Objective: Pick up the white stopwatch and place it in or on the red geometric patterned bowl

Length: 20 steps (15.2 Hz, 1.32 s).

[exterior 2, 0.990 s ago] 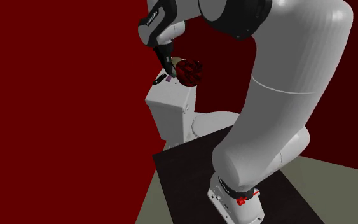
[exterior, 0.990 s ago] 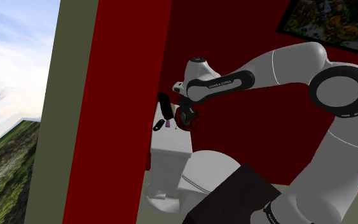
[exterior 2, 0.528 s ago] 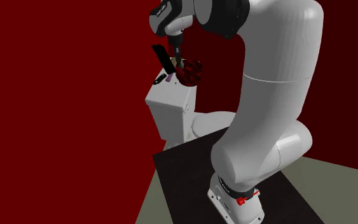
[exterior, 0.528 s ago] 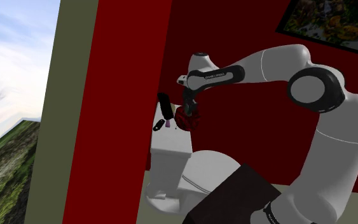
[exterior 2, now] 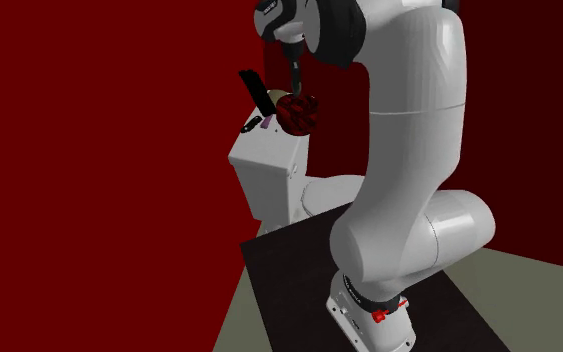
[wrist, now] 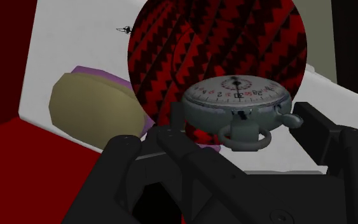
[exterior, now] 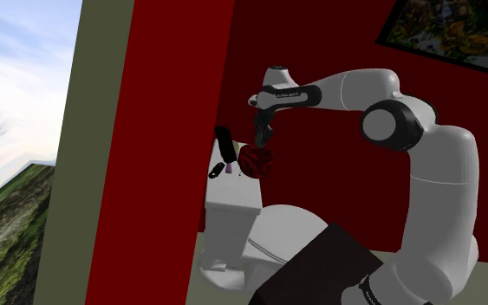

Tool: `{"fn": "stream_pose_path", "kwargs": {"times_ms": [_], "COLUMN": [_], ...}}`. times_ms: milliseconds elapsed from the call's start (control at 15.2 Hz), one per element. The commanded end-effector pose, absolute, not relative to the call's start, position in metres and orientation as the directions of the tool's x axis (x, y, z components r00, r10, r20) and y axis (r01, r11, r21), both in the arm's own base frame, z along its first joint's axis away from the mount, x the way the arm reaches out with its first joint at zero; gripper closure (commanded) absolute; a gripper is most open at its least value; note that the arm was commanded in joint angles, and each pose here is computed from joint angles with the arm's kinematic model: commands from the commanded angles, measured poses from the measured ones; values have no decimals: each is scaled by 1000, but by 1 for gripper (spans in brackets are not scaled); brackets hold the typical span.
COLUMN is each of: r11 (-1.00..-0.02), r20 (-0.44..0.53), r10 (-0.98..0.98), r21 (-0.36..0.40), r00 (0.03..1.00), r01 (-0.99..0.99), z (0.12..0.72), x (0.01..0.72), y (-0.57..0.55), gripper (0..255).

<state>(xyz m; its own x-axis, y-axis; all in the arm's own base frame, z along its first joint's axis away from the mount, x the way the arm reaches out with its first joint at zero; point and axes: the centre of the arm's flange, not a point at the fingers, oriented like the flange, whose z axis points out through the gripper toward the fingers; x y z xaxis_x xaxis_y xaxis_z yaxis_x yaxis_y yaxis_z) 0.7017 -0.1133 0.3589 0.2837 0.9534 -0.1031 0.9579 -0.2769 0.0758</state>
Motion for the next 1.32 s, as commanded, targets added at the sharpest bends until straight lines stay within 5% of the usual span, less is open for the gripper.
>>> {"fn": "stream_pose_path", "kwargs": {"times_ms": [0, 1254], "r11": [-276, -276], "r20": [-103, -103], "r10": [954, 954], "r21": [76, 76], "r00": [283, 283], "r01": [958, 958], "z": [351, 277], "x": [705, 705], "y": [-121, -121], "gripper": [255, 255]}}
